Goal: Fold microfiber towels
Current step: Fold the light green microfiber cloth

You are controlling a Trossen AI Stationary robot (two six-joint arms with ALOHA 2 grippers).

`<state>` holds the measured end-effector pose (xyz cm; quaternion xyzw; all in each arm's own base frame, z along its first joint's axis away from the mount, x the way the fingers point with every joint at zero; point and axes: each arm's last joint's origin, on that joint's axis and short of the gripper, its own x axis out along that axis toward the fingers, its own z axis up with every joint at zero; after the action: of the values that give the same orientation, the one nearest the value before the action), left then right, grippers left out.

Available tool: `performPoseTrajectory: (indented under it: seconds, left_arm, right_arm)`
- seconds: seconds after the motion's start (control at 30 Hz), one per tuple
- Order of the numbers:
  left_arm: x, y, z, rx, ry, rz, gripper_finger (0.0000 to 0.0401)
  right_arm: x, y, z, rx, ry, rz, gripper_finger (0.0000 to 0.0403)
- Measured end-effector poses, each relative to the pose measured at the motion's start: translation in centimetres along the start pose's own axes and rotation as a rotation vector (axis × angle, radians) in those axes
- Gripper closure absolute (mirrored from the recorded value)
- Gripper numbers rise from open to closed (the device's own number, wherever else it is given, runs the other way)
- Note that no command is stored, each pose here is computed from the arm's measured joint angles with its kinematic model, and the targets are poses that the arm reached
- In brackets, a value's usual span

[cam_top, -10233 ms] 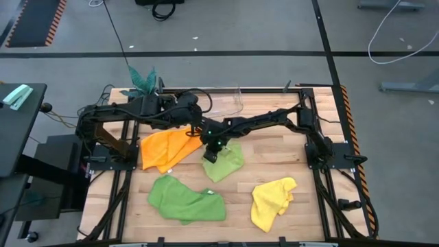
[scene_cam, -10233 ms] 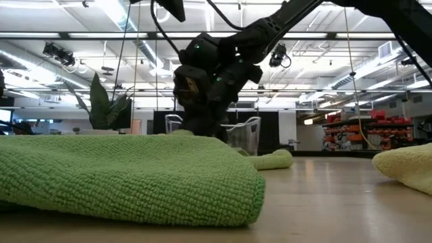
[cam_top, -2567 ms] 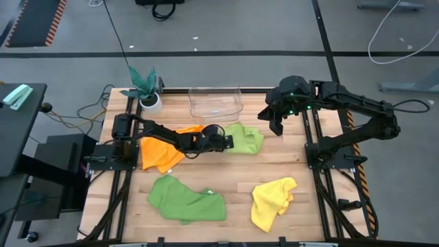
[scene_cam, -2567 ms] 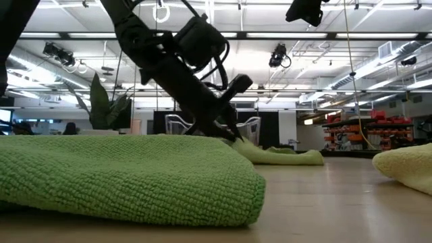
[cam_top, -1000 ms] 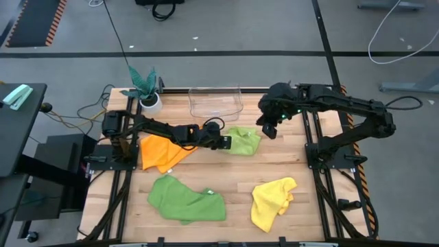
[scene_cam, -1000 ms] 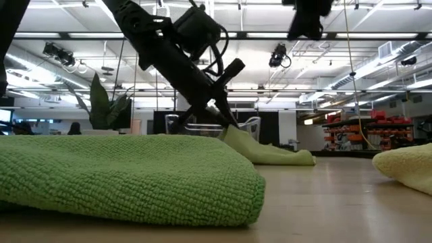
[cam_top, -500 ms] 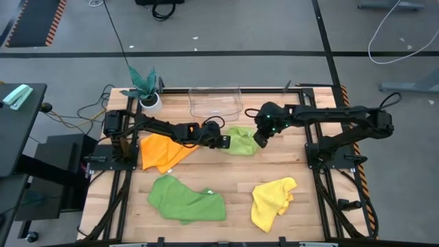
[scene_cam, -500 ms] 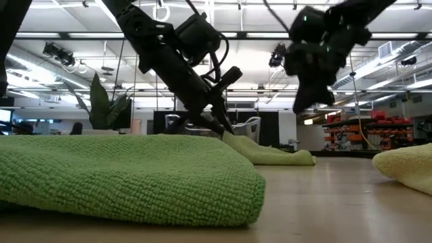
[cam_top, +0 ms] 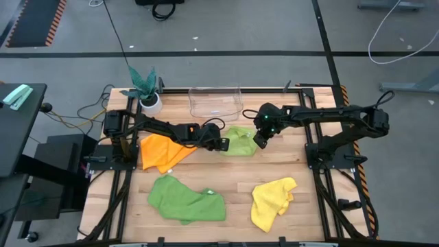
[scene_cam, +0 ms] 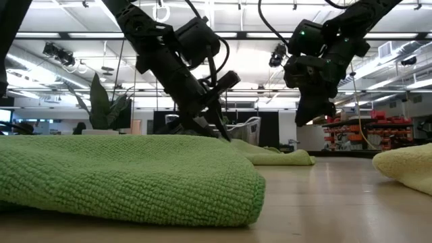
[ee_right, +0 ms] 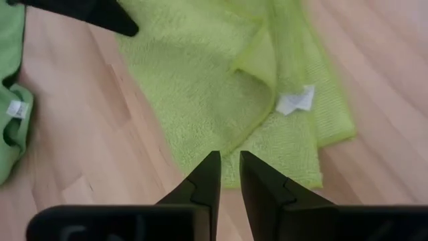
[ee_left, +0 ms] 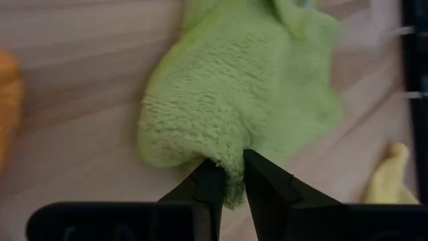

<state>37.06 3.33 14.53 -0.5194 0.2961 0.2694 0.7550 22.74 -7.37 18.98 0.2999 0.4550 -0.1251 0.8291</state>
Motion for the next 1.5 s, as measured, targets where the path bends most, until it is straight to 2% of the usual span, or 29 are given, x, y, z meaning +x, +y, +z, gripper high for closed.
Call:
performPoseTrajectory:
  seconds: [0.13, 0.3, 0.7, 0.87, 1.1, 1.27, 1.5]
  left_arm:
    - [0.0, -0.4, 0.0, 0.001, 0.029, -0.047, 0.0329]
    - [0.0, -0.5, -0.5, 0.003, 0.044, -0.048, 0.0314]
    - [-0.2, -1.0, -2.5, 0.035, 0.077, -0.040, 0.0306]
    - [-0.2, -1.2, -3.3, 0.033, 0.093, -0.040, 0.0303]
    - [-0.4, -1.2, -4.5, 0.030, 0.125, -0.008, 0.0306]
    - [-0.3, -1.0, -4.1, 0.004, 0.120, 0.007, 0.0300]
    - [-0.3, 0.4, -3.1, -0.025, 0.125, 0.113, 0.0300]
  right_arm:
    - [1.2, 0.4, -0.4, -0.019, 0.070, 0.039, 0.0331]
    - [3.2, 0.3, -0.8, 0.028, 0.133, -0.021, 0.0332]
    - [6.4, -0.9, -0.9, 0.091, 0.177, -0.072, 0.0381]
    - [6.7, 0.4, -1.7, 0.056, 0.230, -0.055, 0.0398]
    - [6.2, 2.3, -3.3, 0.028, 0.285, -0.066, 0.0390]
    - [6.6, 2.8, -3.6, 0.026, 0.300, -0.064, 0.0396]
    - [6.4, 2.8, -3.5, 0.032, 0.284, -0.062, 0.0385]
